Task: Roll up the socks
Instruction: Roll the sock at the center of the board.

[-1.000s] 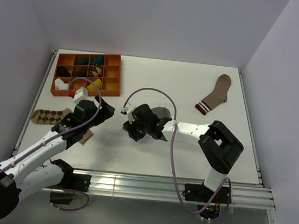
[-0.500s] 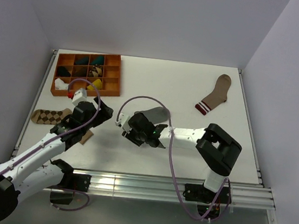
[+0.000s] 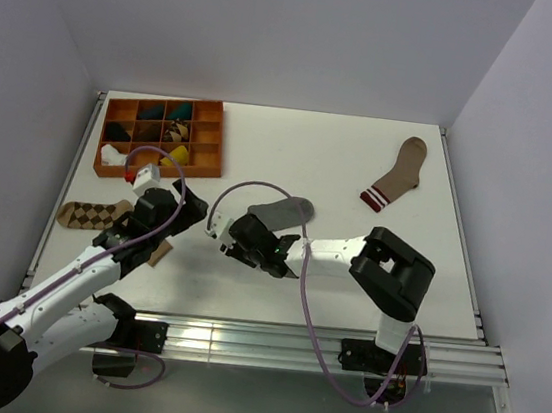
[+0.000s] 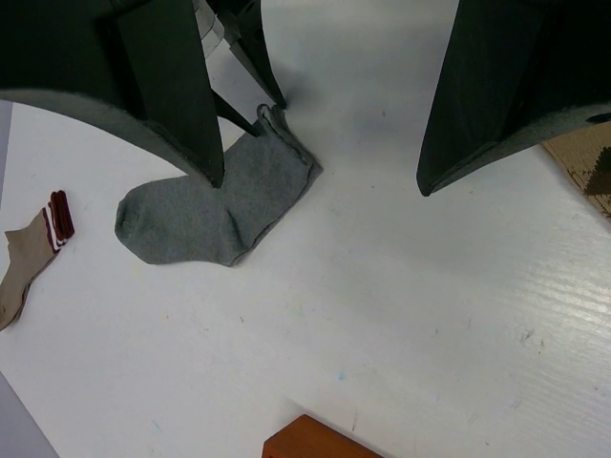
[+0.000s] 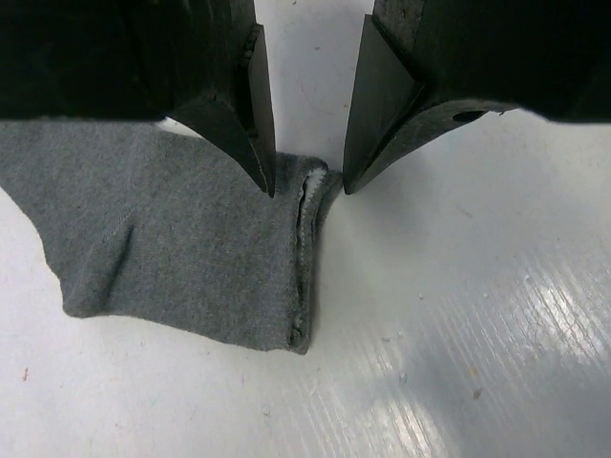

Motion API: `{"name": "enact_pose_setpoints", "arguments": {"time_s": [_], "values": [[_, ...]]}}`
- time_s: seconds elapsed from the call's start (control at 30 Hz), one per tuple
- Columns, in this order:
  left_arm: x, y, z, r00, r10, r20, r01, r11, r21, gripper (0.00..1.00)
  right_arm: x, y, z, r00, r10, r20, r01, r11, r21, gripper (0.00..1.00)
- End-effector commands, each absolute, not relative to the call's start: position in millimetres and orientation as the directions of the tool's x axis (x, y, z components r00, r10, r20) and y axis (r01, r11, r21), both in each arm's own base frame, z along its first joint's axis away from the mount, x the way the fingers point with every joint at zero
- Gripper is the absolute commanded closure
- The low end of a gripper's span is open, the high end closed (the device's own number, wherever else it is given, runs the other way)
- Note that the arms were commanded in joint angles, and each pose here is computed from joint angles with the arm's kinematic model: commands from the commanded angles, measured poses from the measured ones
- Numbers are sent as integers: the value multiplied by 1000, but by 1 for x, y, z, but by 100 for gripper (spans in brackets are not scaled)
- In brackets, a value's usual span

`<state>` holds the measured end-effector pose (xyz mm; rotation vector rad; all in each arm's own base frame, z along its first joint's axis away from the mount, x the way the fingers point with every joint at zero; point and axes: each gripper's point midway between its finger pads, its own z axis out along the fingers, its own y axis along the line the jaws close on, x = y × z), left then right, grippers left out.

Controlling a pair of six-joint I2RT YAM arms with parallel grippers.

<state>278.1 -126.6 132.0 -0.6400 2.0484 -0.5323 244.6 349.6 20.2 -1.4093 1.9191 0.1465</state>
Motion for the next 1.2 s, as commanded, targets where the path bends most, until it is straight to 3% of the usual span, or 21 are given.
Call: {"name": "enact_pose_setpoints", "arguments": {"time_s": [0.0,0.23,0.37,0.6,0.67,0.73,0.87,1.03,1.17], "values": [[279,-124,134,-447,-613,-651,-223,782,-582,13,248,355,16,-100,-790,-605,-854,380,-355,58],[279,-124,133,-447,-613,-652,-225,782,-581,13,249,354,7,-99,-808,-581,-853,369,-368,60],[278,-124,131,-451,-612,-650,-223,782,-582,13,250,350,-1,-107,-822,-559,-848,369,-381,66],[278,-128,129,-461,-613,-642,-215,779,-590,13,250,349,-8,-120,-822,-557,-842,382,-381,91],[279,-129,128,-466,-612,-639,-212,779,-590,13,249,349,-9,-126,-817,-562,-843,386,-373,94],[279,-131,127,-472,-610,-637,-208,779,-592,13,245,353,-8,-138,-797,-587,-853,398,-339,99],[279,-135,125,-487,-603,-632,-198,781,-593,13,241,357,1,-197,-737,-647,-859,447,-248,100],[282,-141,120,-509,-597,-621,-190,781,-595,13,246,360,21,-350,-570,-743,-843,537,-15,100],[286,-147,117,-522,-602,-604,-194,774,-603,13,252,354,27,-485,-440,-756,-794,584,170,100]]}}
